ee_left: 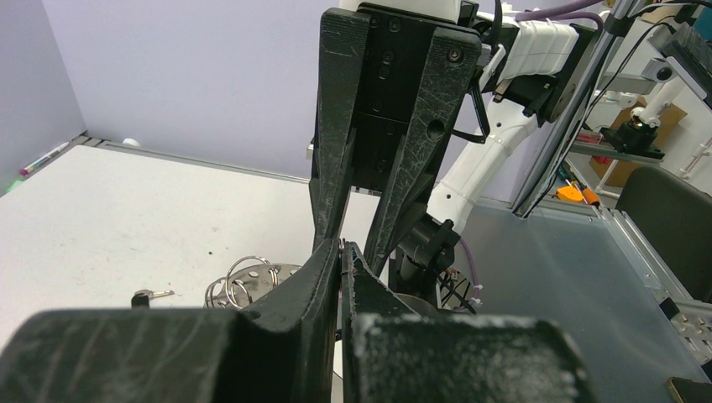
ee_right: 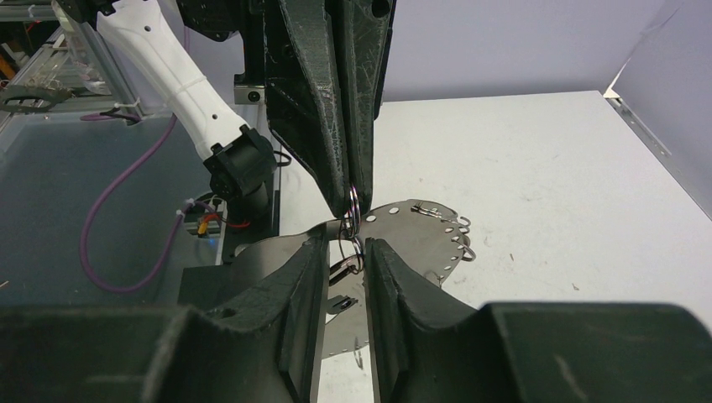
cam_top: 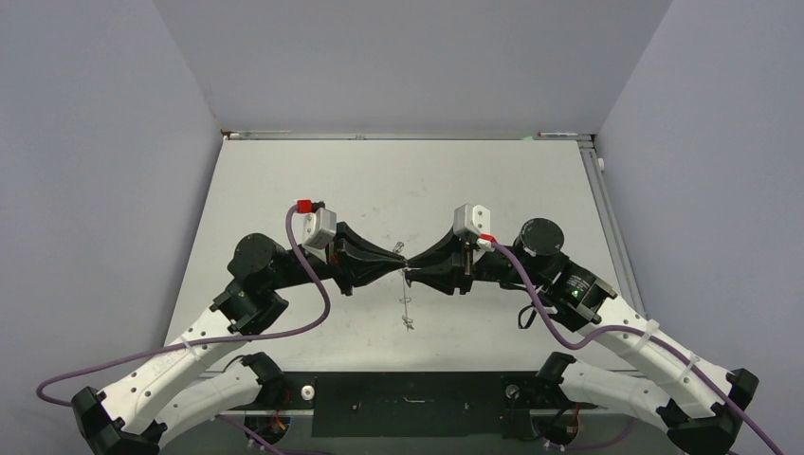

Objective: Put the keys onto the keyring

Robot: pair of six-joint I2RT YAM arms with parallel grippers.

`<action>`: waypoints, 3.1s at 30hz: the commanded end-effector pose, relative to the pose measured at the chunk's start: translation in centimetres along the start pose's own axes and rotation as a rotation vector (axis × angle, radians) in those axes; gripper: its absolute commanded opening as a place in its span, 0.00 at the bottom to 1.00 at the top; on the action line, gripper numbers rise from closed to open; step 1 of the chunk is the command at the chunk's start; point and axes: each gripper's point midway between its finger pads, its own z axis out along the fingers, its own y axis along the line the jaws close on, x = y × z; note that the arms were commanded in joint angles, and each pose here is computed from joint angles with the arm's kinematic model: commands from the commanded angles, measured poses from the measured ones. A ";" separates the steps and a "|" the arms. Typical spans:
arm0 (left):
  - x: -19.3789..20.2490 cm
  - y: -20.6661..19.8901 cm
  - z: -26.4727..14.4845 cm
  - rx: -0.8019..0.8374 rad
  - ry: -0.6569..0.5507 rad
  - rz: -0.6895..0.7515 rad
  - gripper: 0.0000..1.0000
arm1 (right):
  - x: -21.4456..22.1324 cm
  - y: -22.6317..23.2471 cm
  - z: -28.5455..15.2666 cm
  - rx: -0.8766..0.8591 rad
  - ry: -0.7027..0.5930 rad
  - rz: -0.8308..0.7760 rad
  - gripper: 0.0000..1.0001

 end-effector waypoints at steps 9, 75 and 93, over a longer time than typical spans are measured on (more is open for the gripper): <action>-2.4 -0.4 -0.1 0.008 -0.083 0.053 0.00 | -1.8 0.3 0.9 -0.044 -0.072 -0.045 0.21; 2.5 0.5 3.0 0.180 0.418 0.198 0.32 | 1.2 -0.9 -2.7 -0.027 0.440 -0.117 0.05; 3.3 0.5 3.3 0.194 0.414 0.175 0.15 | 0.7 -0.8 -2.6 -0.024 0.407 -0.129 0.05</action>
